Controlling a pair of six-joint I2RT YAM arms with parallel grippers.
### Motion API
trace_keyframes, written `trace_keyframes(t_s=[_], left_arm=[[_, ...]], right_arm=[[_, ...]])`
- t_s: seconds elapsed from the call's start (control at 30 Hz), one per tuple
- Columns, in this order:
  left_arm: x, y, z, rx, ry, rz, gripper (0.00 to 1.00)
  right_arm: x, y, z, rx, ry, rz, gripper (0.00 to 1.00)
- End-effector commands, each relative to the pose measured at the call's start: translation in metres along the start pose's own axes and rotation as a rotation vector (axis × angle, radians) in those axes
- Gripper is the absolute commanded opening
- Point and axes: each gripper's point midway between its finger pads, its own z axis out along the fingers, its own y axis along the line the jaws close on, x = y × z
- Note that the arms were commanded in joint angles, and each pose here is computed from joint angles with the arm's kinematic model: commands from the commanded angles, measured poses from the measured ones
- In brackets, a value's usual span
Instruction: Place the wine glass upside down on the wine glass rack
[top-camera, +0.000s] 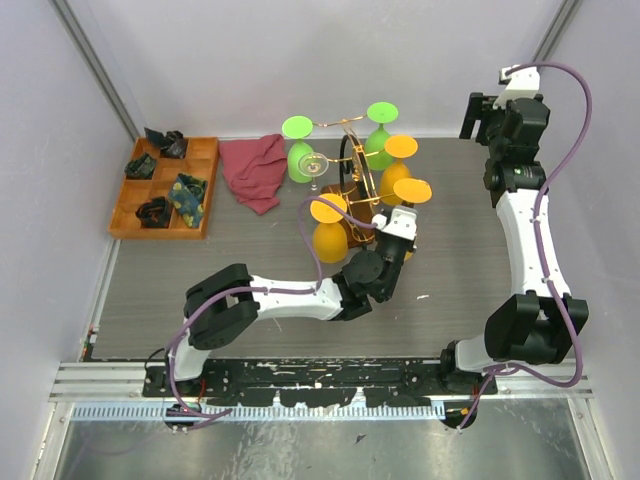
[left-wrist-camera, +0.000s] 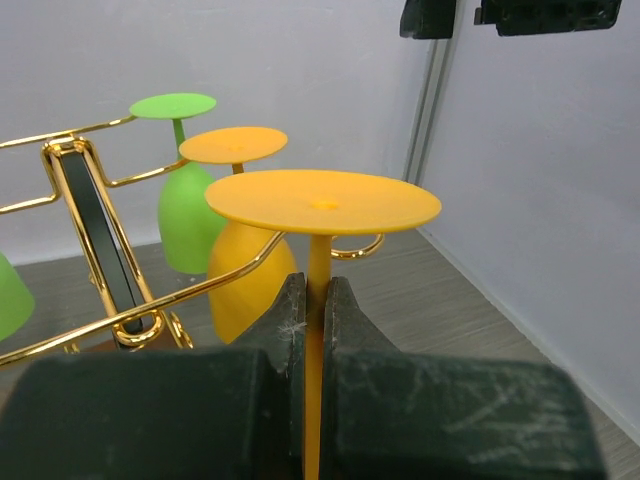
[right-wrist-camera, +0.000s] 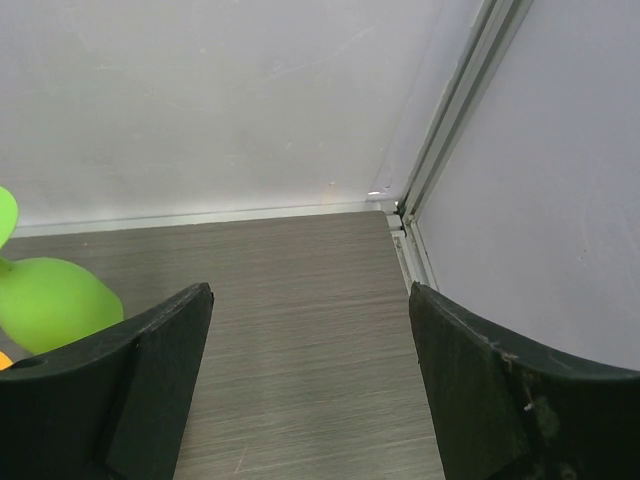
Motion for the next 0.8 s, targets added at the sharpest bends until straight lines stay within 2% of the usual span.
trace_keyframes(t_s=[0.0, 0.77], left_arm=[[0.003, -0.001, 0.008, -0.032, 0.001, -0.07, 0.0], [0.037, 0.022, 0.035, -0.147, 0.032, -0.08, 0.0]], right_arm=[[-0.041, -0.01, -0.018, 0.027, -0.125, -0.018, 0.85], [-0.037, -0.01, -0.016, 0.027, -0.132, -0.036, 0.85]])
